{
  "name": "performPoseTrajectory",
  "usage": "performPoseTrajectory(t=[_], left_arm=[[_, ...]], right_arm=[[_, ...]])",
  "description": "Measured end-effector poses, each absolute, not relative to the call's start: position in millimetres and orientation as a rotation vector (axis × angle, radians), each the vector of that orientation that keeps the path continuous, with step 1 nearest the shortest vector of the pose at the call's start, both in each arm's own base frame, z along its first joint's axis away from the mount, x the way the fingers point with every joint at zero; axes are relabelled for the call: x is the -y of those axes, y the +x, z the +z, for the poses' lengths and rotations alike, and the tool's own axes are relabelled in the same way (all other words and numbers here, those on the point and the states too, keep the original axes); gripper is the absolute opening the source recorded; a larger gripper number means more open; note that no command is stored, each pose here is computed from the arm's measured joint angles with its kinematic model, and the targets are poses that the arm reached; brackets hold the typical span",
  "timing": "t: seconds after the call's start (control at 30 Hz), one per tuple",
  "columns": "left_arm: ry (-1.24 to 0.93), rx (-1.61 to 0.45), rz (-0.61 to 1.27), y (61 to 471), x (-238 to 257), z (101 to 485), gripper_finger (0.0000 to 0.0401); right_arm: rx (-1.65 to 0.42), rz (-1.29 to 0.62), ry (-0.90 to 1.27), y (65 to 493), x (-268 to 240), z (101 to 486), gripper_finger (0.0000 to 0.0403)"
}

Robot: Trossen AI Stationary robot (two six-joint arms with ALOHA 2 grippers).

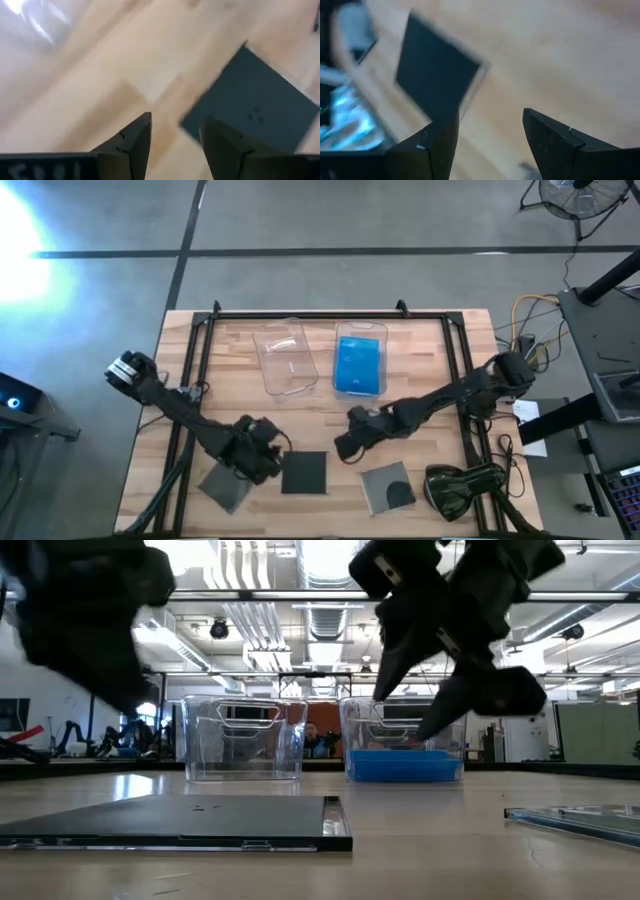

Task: Pick & place jewel cases by type
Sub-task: Put the middle black CD case into the left transparent bin

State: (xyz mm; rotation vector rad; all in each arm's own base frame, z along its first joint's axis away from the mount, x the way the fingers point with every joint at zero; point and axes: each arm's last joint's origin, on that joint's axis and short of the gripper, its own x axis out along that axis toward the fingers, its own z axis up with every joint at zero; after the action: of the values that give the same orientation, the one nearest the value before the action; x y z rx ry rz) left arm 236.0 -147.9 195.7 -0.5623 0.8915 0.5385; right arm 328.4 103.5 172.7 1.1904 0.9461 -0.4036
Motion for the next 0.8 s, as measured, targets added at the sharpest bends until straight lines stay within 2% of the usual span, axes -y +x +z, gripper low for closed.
performPoseTrajectory(t=[0.07,0.23,0.53,0.8], left_arm=[[-0.635,-0.948,0.487,232,150,187,0.0147],[-0.785,-0.945,0.318,242,164,168,0.0147],[-0.733,-1.106,0.260,252,176,132,0.0147],[-0.743,-1.085,0.201,258,181,129,0.0147]], right_arm=[[-0.956,-0.357,1.231,334,-109,159,0.0215],[-1.018,-0.390,1.240,342,-117,135,0.0215],[-1.047,-0.306,1.203,376,-130,126,0.0215],[-1.137,-0.233,1.216,394,-139,113,0.0214]])
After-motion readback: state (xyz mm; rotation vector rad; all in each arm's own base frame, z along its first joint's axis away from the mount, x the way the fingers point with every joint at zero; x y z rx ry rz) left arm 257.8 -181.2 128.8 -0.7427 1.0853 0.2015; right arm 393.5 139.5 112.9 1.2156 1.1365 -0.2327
